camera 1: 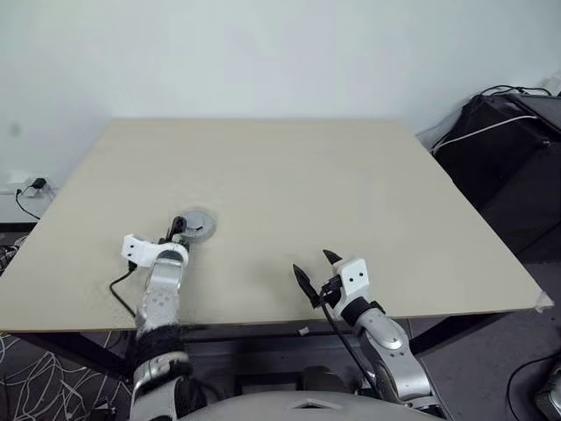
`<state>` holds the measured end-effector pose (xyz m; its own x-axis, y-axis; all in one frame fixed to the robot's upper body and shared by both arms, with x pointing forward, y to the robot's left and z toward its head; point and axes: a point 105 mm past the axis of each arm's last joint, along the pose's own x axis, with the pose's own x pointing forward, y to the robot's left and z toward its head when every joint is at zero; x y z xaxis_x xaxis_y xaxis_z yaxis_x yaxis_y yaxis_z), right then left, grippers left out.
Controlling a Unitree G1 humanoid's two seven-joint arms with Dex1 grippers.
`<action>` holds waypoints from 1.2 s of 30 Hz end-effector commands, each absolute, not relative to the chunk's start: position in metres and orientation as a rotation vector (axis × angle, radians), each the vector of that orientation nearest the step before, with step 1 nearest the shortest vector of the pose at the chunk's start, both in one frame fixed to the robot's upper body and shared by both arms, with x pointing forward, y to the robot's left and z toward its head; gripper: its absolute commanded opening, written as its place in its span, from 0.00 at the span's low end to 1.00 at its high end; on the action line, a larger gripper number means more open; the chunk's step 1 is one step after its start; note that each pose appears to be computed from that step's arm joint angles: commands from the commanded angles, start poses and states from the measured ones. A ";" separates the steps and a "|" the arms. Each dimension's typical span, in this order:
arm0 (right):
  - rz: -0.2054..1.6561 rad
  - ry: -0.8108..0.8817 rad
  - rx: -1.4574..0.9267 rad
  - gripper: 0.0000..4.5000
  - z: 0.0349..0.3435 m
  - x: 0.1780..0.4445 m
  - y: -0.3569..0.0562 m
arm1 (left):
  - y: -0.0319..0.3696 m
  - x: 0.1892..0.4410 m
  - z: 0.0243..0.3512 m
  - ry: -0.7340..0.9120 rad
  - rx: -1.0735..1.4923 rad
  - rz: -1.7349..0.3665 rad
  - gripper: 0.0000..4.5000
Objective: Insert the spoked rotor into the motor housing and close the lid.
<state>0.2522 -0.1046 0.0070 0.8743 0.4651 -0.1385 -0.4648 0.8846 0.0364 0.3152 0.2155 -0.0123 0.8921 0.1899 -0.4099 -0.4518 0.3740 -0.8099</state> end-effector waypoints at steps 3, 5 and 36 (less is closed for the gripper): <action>0.478 0.106 0.011 1.00 0.019 0.258 -0.107 | 0.141 0.272 -0.033 0.461 -1.206 0.299 0.99; 0.461 0.097 0.022 1.00 0.022 0.259 -0.109 | 0.136 0.264 -0.025 0.460 -1.117 0.212 0.99; 0.179 -0.027 -0.192 1.00 0.027 0.241 -0.163 | 0.141 0.248 0.035 -0.123 0.180 -0.059 0.99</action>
<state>0.2406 -0.1590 0.0217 0.9814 0.1907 -0.0218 -0.1916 0.9655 -0.1763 0.2455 0.1408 0.0207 0.9948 -0.0865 0.0536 0.0739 0.9764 0.2029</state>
